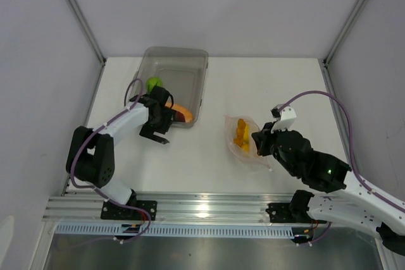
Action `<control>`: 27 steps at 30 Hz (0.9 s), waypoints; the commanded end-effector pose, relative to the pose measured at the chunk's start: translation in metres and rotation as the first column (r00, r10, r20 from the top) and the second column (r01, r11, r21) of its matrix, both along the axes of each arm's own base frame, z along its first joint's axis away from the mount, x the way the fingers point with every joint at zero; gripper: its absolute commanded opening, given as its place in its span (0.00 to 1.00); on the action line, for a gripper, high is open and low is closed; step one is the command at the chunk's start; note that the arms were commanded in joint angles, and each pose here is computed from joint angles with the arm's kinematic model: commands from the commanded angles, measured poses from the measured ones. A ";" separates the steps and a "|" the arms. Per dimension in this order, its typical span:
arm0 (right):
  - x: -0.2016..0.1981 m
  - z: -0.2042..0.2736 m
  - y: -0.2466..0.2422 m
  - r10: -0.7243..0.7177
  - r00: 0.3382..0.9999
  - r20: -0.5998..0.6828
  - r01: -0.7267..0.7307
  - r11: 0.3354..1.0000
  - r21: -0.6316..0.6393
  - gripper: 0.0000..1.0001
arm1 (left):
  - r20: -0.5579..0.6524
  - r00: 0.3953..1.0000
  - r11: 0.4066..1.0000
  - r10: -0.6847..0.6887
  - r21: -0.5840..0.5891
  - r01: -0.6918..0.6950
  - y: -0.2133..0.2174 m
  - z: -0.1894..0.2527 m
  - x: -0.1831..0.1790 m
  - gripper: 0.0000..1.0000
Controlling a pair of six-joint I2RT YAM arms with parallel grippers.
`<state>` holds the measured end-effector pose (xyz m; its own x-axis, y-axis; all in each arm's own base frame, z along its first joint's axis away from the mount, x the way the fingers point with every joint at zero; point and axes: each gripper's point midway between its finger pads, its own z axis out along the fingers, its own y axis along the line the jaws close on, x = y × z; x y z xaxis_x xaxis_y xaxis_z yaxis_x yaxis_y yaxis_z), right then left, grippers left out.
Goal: Place the food in the zip-top bag and seal the zipper
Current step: Adjust the bin at the center of the board.
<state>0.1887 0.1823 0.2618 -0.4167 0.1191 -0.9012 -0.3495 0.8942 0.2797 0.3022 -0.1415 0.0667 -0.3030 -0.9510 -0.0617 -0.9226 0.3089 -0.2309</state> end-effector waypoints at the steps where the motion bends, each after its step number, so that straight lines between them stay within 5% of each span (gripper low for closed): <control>1: 0.001 0.016 0.001 -0.017 0.999 0.028 0.015 0.998 0.060 0.00 | 0.057 0.998 1.000 0.021 0.007 -0.022 0.012 0.020 -0.016 0.92; 11: 0.003 0.009 0.011 0.003 1.000 0.012 -0.003 0.999 0.054 0.00 | 0.070 0.998 1.000 0.003 0.003 -0.003 0.025 0.007 -0.058 0.89; 22: 0.003 0.008 0.008 -0.007 1.000 0.015 0.006 0.999 0.046 0.00 | 0.342 0.931 0.984 -0.127 0.160 0.075 0.036 0.112 0.006 0.91; 27: 0.003 0.010 0.007 -0.010 1.000 0.018 0.009 0.999 0.041 0.00 | 0.270 0.955 0.988 -0.125 0.122 0.095 0.019 0.124 0.033 0.94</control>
